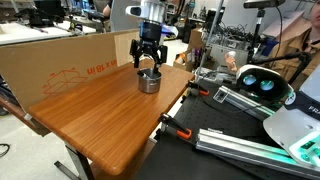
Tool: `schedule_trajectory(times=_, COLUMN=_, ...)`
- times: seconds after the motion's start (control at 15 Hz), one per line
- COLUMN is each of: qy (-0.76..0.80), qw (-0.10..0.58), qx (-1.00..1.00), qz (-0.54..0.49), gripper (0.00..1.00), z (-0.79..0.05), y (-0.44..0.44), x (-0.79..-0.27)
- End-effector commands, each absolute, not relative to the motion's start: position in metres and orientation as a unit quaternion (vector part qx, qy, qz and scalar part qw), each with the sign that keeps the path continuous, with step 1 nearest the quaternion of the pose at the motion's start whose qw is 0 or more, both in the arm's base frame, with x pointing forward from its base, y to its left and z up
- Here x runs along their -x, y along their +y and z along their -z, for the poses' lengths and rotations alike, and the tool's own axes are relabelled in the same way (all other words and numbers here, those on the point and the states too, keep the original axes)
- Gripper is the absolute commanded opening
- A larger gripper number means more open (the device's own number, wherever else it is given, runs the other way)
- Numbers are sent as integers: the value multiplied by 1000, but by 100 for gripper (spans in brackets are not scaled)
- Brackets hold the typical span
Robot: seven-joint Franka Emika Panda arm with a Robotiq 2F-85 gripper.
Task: Put the marker in the pot
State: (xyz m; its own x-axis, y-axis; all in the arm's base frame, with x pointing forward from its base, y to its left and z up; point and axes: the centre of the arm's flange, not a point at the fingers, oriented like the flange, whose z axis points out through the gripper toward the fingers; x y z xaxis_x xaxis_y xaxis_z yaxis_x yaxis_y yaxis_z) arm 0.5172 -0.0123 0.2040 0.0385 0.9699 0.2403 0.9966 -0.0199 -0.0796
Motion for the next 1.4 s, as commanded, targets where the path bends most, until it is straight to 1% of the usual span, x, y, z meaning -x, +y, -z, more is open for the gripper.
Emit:
schedule_trajectory(times=0.0, qy=-695, qw=113, qx=708, qz=59, gripper=100, z=-210, y=-10, x=-521)
schedule_trajectory(times=0.27, qy=-706, qw=100, qx=698, qz=67, gripper=100, z=-226, y=3, x=-529)
schedule_trajectory(times=0.67, qy=-739, qw=45, qx=668, qz=76, gripper=100, z=-283, y=35, x=-534)
schedule_trajectory(times=0.73, qy=-733, qw=58, qx=673, qz=86, gripper=100, z=-269, y=30, x=-543)
schedule_trajectory(times=0.87, qy=-737, qw=49, qx=669, qz=87, gripper=100, z=-281, y=36, x=-540)
schedule_trajectory(times=1.33, qy=-737, qw=51, qx=669, qz=83, gripper=100, z=-278, y=35, x=-536)
